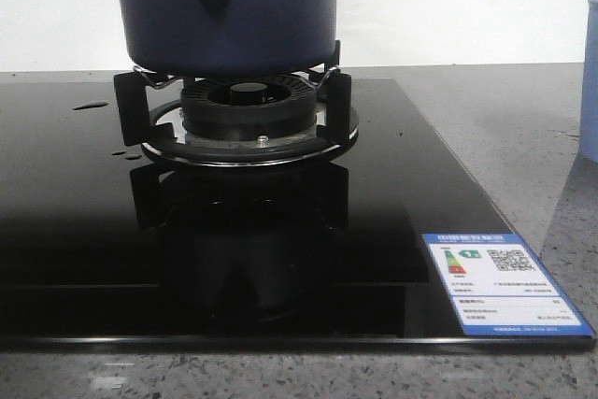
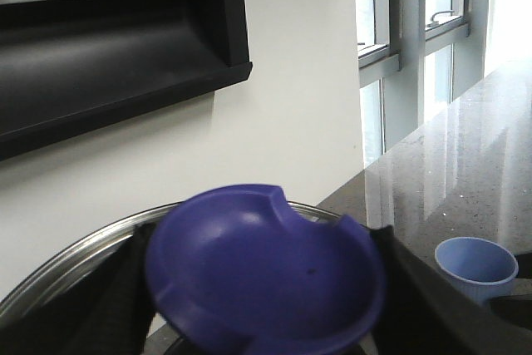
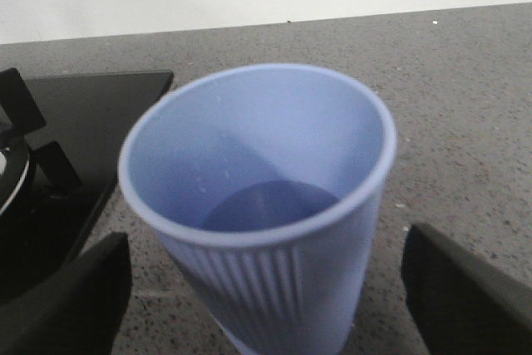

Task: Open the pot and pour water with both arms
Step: 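Close the right gripper around the light-blue plastic cup, then lift the cup with the right gripper and carry it over the saucepan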

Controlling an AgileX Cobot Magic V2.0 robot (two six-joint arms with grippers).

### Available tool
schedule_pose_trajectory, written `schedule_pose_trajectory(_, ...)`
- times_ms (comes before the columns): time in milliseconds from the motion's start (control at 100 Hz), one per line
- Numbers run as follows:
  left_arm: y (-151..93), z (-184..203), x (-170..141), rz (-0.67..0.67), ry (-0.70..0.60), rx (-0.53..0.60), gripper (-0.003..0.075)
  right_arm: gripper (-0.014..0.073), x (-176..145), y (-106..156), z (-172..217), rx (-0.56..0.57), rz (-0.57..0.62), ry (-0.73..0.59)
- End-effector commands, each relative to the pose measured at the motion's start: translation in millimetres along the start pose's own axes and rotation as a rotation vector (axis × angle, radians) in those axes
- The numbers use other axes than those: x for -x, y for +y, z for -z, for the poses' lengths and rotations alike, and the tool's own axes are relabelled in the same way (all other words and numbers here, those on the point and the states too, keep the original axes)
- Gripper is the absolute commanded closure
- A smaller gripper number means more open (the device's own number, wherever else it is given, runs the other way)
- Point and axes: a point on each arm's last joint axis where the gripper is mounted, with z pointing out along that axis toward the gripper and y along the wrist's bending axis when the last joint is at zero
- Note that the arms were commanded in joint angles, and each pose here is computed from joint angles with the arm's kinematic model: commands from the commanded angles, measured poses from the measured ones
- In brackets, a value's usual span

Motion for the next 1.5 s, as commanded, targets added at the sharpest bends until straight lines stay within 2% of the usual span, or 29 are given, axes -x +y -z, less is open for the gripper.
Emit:
schedule_pose_trajectory(0, -3, 7, 23, 0.029, -0.106, 0.017, 0.0438, 0.0002, 15, 3, -5, -0.006, 0.002, -0.115)
schedule_pose_trajectory(150, -3, 7, 23, 0.029, -0.105, 0.015, 0.0438, 0.0002, 12, 7, -16, -0.002, 0.020, -0.125)
schedule_pose_trajectory(530, -4, 7, 23, 0.028, -0.105, 0.010, 0.0438, 0.0002, -1, 4, -45, -0.077, 0.021, -0.144)
schedule_pose_trajectory(820, -5, 7, 23, 0.029, -0.106, 0.003, 0.0438, 0.0010, -4, 5, -54, -0.069, 0.002, -0.129)
schedule_pose_trajectory(920, -8, 5, 23, 0.029, -0.107, -0.013, 0.0438, 0.0076, 0, 6, -55, -0.069, 0.002, -0.151)
schedule_pose_trajectory(1090, -8, 5, 23, 0.029, -0.107, -0.016, 0.0438, 0.0307, 1, 9, -55, -0.038, 0.045, -0.164)
schedule_pose_trajectory(1160, -8, 5, 23, 0.029, -0.107, -0.016, 0.0438, 0.0370, 1, 10, -55, -0.034, 0.049, -0.165)
schedule_pose_trajectory(1360, -8, 5, 23, 0.029, -0.107, -0.016, 0.0438, 0.0389, 12, 15, -46, 0.025, 0.111, -0.224)
schedule_pose_trajectory(1490, -8, 5, 23, 0.029, -0.107, -0.016, 0.0438, 0.0389, 43, 23, -38, 0.077, 0.137, -0.262)
